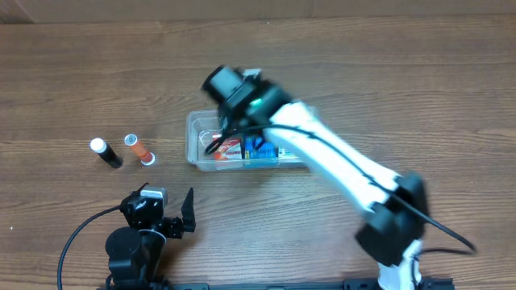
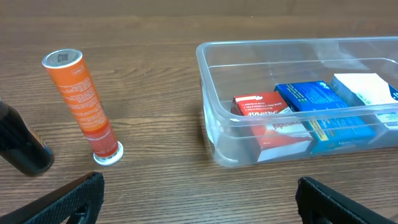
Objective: Pack container
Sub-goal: 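Place the red box into the container left of the blue box, then lift the right arm away and move the left arm toward the bottles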
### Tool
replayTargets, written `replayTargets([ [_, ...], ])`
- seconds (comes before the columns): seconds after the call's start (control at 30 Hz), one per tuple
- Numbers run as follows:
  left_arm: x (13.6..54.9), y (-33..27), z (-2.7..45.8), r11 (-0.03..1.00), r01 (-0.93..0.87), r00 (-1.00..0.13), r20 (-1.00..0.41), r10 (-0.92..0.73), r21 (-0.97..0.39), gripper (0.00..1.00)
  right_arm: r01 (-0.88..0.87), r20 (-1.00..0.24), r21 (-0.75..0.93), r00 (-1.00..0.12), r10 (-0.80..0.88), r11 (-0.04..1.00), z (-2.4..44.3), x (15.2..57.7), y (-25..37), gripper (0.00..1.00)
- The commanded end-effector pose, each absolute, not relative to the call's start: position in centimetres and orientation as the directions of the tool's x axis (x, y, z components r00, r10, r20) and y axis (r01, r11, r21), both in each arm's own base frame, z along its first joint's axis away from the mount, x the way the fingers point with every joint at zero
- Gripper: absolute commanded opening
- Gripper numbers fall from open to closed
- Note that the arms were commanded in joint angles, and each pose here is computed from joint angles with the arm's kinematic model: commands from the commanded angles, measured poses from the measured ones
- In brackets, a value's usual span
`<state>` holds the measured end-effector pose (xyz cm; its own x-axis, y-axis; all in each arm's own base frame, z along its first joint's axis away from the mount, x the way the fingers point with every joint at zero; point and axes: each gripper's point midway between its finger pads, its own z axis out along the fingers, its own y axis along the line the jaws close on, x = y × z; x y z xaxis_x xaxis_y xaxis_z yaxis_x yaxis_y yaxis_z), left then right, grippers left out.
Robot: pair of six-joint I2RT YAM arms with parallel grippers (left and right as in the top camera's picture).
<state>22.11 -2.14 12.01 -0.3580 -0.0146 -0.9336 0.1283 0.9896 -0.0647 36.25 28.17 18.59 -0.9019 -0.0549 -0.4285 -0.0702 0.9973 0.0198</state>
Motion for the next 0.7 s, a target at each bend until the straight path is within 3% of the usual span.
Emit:
replayTargets([
  [0.0, 22.1, -2.5, 12.2, 0.987, 0.150, -0.346, -0.938, 0.004, -0.051, 1.00, 0.103, -0.538, 0.129, -0.828, 0.157, 0.986, 27.2, 38.6, 19.6, 0.98],
  [0.13, 22.1, -2.5, 12.2, 0.987, 0.150, -0.346, -0.938, 0.004, -0.051, 1.00, 0.309, -0.416, 0.265, -0.818, 0.398, 0.913, 27.8, 40.0, 10.1, 1.00],
  [0.33, 22.3, -2.5, 12.7, 0.987, 0.155, -0.324, -0.946, 0.008, -0.045, 1.00, 0.528, -0.303, 0.312, -0.733, 0.609, 0.790, 26.1, 40.7, 0.7, 1.00],
  [0.5, 22.3, -3.1, 13.1, 0.981, 0.176, -0.315, -0.949, -0.026, -0.085, 1.00, 0.588, -0.283, 0.296, -0.699, 0.657, 0.753, 25.8, 40.0, -2.0, 1.00],
  [0.57, 22.4, -3.1, 14.9, 0.974, 0.154, -0.284, -0.951, -0.120, -0.169, 1.00, 0.589, -0.282, 0.295, -0.699, 0.657, 0.752, 25.8, 40.0, -2.1, 1.00],
  [0.67, 21.9, -2.2, 20.3, 0.977, 0.110, -0.175, -0.971, -0.164, -0.185, 1.00, 0.588, -0.283, 0.296, -0.698, 0.658, 0.752, 25.8, 40.0, -2.0, 1.00],
])
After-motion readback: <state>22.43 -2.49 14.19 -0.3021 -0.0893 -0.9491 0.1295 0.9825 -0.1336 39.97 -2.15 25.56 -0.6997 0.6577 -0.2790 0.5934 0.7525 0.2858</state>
